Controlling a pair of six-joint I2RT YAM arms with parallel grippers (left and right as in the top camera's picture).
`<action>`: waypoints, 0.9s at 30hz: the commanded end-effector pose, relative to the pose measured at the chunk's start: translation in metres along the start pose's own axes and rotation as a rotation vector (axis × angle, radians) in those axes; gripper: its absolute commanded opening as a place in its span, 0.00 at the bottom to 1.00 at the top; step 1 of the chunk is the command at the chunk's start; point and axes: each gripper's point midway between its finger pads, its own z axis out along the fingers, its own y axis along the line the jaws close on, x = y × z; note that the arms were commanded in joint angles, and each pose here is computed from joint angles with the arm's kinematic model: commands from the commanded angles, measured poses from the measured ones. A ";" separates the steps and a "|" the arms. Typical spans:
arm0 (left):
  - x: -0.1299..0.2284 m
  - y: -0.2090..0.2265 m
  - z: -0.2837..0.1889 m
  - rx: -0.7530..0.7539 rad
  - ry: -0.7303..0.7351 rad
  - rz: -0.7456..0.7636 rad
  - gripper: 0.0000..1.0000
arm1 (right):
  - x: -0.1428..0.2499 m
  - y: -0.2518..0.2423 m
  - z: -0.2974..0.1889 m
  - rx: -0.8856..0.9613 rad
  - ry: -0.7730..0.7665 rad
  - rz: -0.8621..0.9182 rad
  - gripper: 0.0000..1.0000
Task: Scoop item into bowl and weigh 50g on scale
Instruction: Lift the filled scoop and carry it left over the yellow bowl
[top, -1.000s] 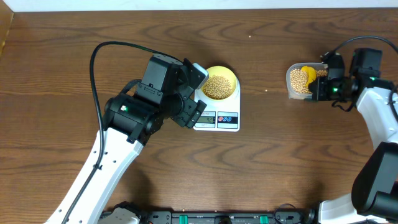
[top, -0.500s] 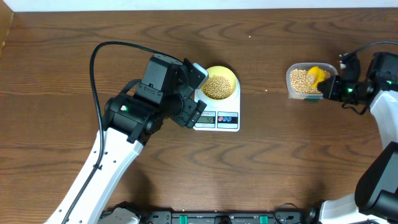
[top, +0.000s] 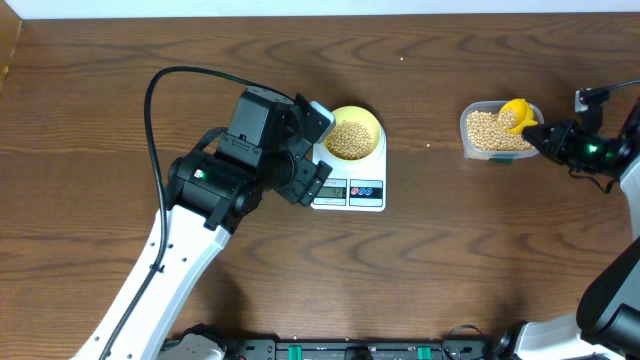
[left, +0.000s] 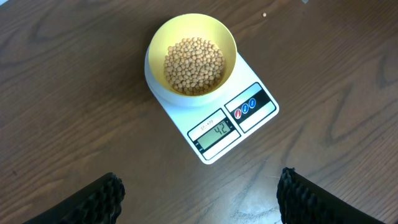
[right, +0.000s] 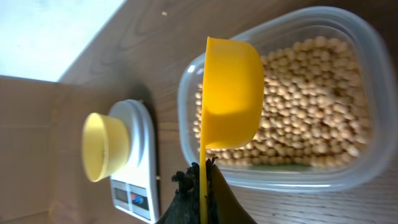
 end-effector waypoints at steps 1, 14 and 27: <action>-0.002 0.000 -0.002 0.008 -0.008 0.006 0.81 | -0.001 0.025 -0.007 -0.144 -0.011 -0.004 0.01; -0.002 0.000 -0.002 0.008 -0.008 0.006 0.81 | 0.011 0.067 0.015 -0.260 0.050 -0.085 0.01; -0.002 0.000 -0.002 0.008 -0.008 0.005 0.81 | 0.039 0.143 0.062 -0.378 0.157 -0.207 0.01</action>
